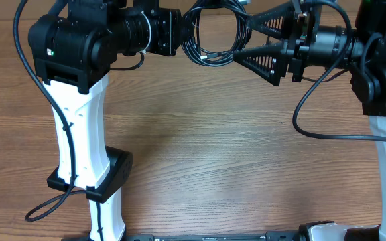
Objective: Untangle cables
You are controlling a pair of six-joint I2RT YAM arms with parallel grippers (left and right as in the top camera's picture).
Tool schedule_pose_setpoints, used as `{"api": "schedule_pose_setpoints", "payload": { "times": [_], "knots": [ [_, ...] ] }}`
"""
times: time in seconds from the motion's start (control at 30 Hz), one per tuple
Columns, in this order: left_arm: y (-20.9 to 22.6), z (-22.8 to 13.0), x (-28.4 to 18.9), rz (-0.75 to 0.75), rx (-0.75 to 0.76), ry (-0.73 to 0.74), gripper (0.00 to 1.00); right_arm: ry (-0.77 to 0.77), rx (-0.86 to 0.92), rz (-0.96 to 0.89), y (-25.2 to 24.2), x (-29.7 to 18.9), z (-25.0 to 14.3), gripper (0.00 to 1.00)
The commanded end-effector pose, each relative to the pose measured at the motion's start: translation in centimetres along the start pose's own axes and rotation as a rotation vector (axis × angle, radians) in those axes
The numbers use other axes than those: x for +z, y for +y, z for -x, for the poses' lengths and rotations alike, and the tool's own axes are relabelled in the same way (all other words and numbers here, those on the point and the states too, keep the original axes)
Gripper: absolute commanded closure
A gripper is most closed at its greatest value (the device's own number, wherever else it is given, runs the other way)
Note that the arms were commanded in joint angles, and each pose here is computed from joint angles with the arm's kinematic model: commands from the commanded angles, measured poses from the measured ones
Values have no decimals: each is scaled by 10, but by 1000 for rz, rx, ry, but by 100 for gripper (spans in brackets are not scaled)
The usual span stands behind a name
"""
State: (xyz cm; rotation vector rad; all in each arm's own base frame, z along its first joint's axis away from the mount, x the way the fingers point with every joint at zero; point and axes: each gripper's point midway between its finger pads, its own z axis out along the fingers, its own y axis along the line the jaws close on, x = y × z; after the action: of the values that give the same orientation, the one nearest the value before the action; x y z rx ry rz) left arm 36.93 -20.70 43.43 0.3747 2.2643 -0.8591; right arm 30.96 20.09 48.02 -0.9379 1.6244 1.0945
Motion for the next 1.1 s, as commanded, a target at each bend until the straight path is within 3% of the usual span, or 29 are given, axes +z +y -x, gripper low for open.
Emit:
{"api": "schedule_pose_setpoints", "payload": {
  "times": [0.0,0.27,0.47,0.63,0.9,1.07],
  "knots": [
    [-9,1,-4,-44,32,-8,96,24,24,-39,-19,7,-10,12],
    [-8,9,-5,-37,47,-39,96,76,91,-120,-68,25,-33,3],
    [-15,36,-23,-4,115,-179,96,23,6,-94,-43,15,-5,14],
    [-10,61,-65,185,157,-363,96,-11,-71,-221,-29,-7,17,11],
    [-18,122,-168,493,272,-800,96,-14,-87,-340,-22,-26,22,7],
    [-27,131,-198,517,294,-903,96,12,-53,-360,-29,-25,13,7]
  ]
}}
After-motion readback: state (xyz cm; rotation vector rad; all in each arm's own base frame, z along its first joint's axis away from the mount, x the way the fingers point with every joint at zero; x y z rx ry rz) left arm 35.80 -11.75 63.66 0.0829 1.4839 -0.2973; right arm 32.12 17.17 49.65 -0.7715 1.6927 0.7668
